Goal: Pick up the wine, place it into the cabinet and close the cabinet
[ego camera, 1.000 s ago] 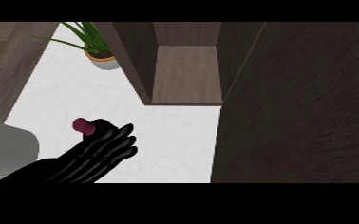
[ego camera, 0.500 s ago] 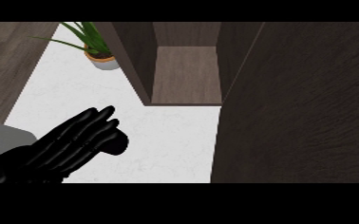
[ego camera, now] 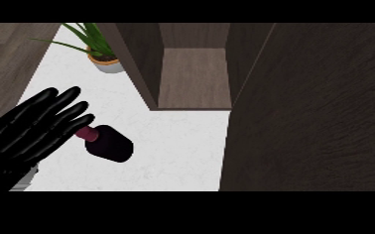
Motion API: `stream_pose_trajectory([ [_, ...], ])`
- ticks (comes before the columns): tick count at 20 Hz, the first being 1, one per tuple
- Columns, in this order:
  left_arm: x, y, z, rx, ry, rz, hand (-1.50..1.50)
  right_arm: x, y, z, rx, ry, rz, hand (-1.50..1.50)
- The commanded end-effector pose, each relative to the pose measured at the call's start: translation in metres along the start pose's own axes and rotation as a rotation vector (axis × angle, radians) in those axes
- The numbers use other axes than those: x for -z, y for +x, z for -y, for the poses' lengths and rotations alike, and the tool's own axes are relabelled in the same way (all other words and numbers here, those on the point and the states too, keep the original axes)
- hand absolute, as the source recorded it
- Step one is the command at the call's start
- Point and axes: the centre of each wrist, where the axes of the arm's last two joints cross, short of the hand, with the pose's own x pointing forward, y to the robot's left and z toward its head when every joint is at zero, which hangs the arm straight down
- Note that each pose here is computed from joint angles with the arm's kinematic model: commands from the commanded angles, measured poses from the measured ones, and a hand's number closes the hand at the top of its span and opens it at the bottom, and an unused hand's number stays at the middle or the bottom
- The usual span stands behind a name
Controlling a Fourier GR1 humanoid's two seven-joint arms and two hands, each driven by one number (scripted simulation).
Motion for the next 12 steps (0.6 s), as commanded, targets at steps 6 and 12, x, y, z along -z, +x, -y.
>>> stream_pose_trajectory([
  [6, -0.019, 0.019, -0.021, 0.034, -0.012, 0.097, -1.50, -0.030, 0.049, -0.006, 0.039, 0.005, 0.078, -1.50],
  [12, -0.023, 0.025, -0.052, 0.065, 0.014, 0.085, -1.50, -0.024, 0.050, -0.001, 0.041, 0.042, 0.094, -1.50],
])
